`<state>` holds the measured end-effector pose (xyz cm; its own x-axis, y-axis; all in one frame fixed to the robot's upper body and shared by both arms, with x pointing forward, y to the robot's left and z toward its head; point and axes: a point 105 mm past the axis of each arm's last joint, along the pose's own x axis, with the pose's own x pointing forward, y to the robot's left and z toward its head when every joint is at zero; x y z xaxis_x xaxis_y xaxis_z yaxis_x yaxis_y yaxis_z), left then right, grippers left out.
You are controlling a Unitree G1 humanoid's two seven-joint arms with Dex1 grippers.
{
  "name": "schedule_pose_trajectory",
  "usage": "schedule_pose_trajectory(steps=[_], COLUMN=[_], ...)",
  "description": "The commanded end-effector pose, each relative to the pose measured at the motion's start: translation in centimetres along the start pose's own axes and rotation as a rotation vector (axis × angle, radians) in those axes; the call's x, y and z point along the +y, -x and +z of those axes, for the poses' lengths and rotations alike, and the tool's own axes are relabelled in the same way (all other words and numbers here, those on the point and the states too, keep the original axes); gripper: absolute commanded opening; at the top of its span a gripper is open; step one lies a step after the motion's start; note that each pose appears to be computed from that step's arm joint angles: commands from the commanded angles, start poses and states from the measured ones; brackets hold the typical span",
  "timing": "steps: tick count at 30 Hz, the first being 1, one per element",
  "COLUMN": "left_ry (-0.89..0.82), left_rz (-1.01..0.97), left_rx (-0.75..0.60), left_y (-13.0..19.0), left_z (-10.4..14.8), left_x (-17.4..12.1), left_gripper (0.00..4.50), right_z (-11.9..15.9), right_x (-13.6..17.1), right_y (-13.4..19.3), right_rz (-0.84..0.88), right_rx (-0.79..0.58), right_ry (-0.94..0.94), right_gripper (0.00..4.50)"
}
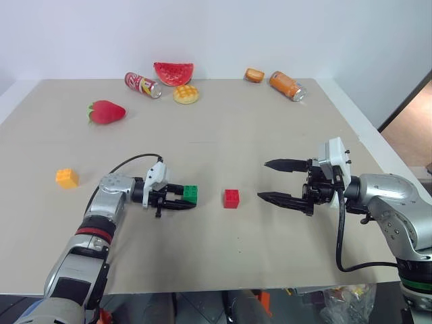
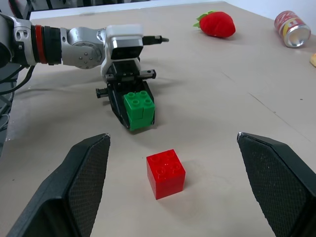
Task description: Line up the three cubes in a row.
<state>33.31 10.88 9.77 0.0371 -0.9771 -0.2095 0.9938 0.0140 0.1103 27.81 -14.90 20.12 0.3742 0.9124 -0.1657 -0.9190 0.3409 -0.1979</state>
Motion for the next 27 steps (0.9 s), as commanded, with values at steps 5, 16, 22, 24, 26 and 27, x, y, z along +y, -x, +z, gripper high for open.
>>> schedule_pose_trajectory(steps=[5, 16, 22, 24, 26, 27], left_ry=[-0.015, -0.036, -0.048, -0.044, -0.036, -0.030], left_rz=[0.043, 0.091, 0.127, 0.135, 0.139, 0.146], left_rx=[0.016, 0.025, 0.072, 0.093, 0.122, 0.140], left_y=[0.0, 2.3, 5.9, 7.2, 8.6, 9.4], left_z=[-0.6, -0.5, 0.1, 0.4, 0.5, 0.6], left_x=[0.4, 0.2, -0.7, -1.3, -2.2, -2.8], left_gripper=[2.40, 4.48, 4.48, 4.48, 4.48, 4.48], right_z=[0.7, 0.9, 1.2, 1.2, 1.2, 1.3], right_x=[-0.2, -0.4, -0.5, -0.5, -0.5, -0.6], right_y=[0.2, -0.1, -0.3, -0.3, -0.4, -0.5], right_rz=[-0.014, 0.001, 0.021, 0.026, 0.035, 0.039], right_rx=[-0.012, -0.017, -0.020, -0.020, -0.019, -0.022], right_ry=[0.037, 0.045, 0.055, 0.057, 0.064, 0.067], right_gripper=[4.27, 4.27, 4.27, 4.27, 4.27, 4.27])
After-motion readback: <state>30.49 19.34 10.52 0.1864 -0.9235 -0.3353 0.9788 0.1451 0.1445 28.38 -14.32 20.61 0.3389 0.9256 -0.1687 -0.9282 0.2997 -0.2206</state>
